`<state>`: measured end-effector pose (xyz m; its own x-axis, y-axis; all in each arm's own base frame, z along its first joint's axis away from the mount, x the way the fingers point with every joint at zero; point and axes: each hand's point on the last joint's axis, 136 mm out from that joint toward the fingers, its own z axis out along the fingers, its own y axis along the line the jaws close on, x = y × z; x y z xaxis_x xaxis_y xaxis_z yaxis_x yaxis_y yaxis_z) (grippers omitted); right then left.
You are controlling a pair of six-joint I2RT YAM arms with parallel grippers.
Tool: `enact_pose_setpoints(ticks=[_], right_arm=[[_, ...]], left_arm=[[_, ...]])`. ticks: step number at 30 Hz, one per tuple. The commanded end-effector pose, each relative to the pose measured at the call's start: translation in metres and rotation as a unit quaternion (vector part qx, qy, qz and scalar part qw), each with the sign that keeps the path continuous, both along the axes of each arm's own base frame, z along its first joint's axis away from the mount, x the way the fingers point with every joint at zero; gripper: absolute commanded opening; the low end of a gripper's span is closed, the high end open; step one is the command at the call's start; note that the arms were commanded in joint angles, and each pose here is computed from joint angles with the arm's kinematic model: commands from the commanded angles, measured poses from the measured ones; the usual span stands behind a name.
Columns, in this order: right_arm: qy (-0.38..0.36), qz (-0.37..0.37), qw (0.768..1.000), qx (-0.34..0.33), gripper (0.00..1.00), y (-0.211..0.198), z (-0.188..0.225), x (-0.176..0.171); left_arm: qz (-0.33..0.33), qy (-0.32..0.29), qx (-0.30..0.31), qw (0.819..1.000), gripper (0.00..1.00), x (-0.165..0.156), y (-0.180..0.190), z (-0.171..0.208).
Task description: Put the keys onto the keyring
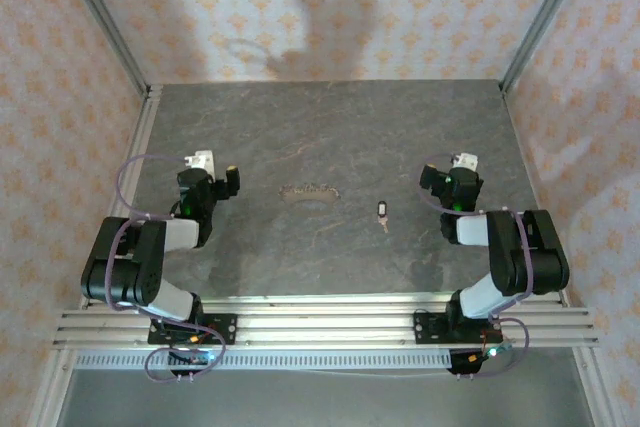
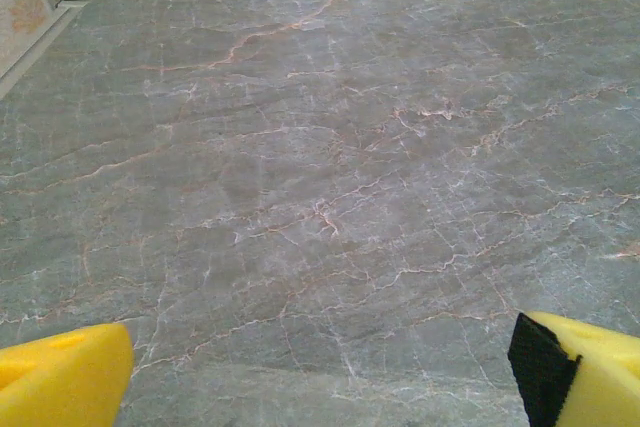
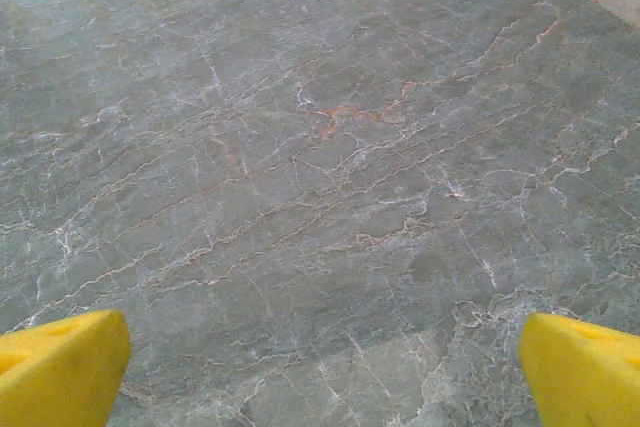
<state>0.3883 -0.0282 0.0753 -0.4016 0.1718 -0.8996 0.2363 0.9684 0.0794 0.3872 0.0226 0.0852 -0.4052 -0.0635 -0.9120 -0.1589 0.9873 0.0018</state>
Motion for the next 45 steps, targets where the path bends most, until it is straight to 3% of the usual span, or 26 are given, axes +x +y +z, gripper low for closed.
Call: enact_pose_setpoints(ticks=[1,25,27,29,33,37,43,45], right_arm=[[-0.021,0.003,1.0,-0.001,0.99,0.0,0.013,0.006],[-0.025,0.006,1.0,0.001,0.99,0.001,0.015,0.006],[-0.022,0.024,0.999,-0.005,1.0,0.008,0.026,0.008],[-0.002,0.025,1.0,-0.002,1.0,0.011,0.045,0.005],[0.009,-0.006,0.998,0.062,0.99,0.011,0.068,-0.006],[0.034,-0.128,0.98,0.147,0.99,-0.01,0.076,-0.027],[0.051,-0.035,0.975,0.211,0.99,0.031,0.098,-0.037],[0.072,0.015,0.971,0.229,0.93,0.052,0.098,-0.04]], left_arm=[[0.0,-0.007,0.005,1.0,0.99,0.006,0.001,0.007],[0.004,-0.005,0.013,1.0,0.98,0.007,0.0,0.008],[-0.012,0.003,0.018,1.0,0.95,0.011,-0.006,0.017],[-0.018,0.05,0.009,0.999,0.95,0.016,-0.009,0.026],[-0.004,0.095,-0.01,0.995,0.94,0.021,-0.009,0.045],[-0.003,0.088,-0.03,0.996,0.94,0.02,-0.017,0.072],[-0.023,0.078,-0.128,0.988,0.94,0.008,-0.058,0.106],[-0.026,0.085,-0.154,0.984,0.94,0.001,-0.073,0.11]])
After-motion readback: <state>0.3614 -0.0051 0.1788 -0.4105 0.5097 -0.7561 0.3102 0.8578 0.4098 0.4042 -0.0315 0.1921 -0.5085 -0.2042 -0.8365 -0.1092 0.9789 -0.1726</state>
